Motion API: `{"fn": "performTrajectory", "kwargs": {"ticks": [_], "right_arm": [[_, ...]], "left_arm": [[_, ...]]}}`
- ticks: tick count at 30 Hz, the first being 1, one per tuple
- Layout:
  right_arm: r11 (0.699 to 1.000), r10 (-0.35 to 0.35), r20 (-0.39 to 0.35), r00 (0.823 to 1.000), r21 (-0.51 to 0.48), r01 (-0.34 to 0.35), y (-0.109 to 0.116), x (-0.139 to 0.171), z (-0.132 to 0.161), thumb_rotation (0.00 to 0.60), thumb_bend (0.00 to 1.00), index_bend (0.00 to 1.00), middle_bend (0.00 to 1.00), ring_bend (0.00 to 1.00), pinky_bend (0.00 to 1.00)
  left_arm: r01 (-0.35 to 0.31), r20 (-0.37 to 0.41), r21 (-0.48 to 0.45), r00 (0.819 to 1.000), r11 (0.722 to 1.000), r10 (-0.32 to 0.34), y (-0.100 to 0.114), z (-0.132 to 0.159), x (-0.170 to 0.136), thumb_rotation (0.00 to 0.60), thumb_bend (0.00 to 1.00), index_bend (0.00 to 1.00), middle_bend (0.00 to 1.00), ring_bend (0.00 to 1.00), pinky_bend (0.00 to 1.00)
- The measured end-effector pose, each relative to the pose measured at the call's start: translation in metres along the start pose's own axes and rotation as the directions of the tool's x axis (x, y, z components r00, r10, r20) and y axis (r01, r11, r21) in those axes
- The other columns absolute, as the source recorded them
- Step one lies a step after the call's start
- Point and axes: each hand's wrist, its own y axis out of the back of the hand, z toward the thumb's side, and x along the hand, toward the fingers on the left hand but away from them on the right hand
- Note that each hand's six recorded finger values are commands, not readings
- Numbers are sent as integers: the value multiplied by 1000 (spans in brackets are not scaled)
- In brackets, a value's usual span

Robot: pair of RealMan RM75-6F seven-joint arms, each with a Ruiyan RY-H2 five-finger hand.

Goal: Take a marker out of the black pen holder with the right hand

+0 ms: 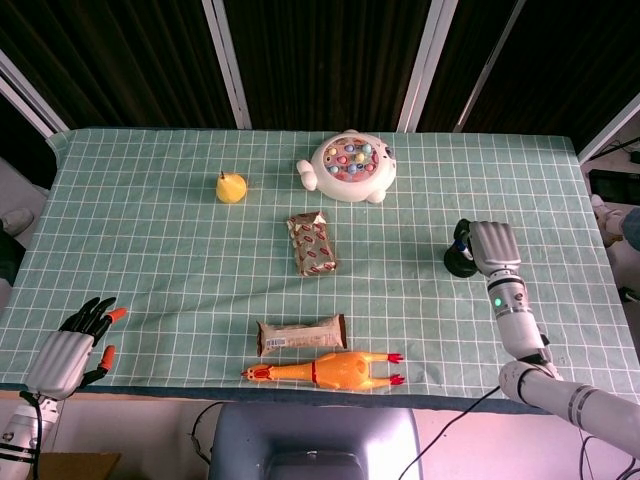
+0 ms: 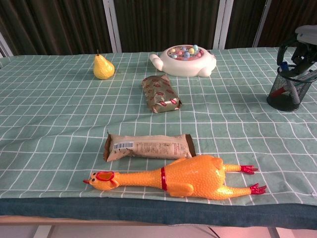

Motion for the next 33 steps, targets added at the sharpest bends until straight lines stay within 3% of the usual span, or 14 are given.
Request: {"fn": "performTrajectory", "kwargs": {"ticks": [19, 33], "right_arm": [[1000, 4, 9, 1000, -7, -4, -5, -3, -6, 600, 514, 619, 1000, 1000, 1000], [1000, 3, 10, 1000, -12, -3, -6, -3, -9, 600, 621, 664, 1000, 1000, 1000]], "left_arm": [[3, 2, 1, 1000, 1000, -3, -1, 1, 0, 600, 543, 203, 75, 14, 234], [5, 4, 2, 1000, 1000, -5, -1, 1, 0, 600, 543, 203, 75, 14, 234]]}}
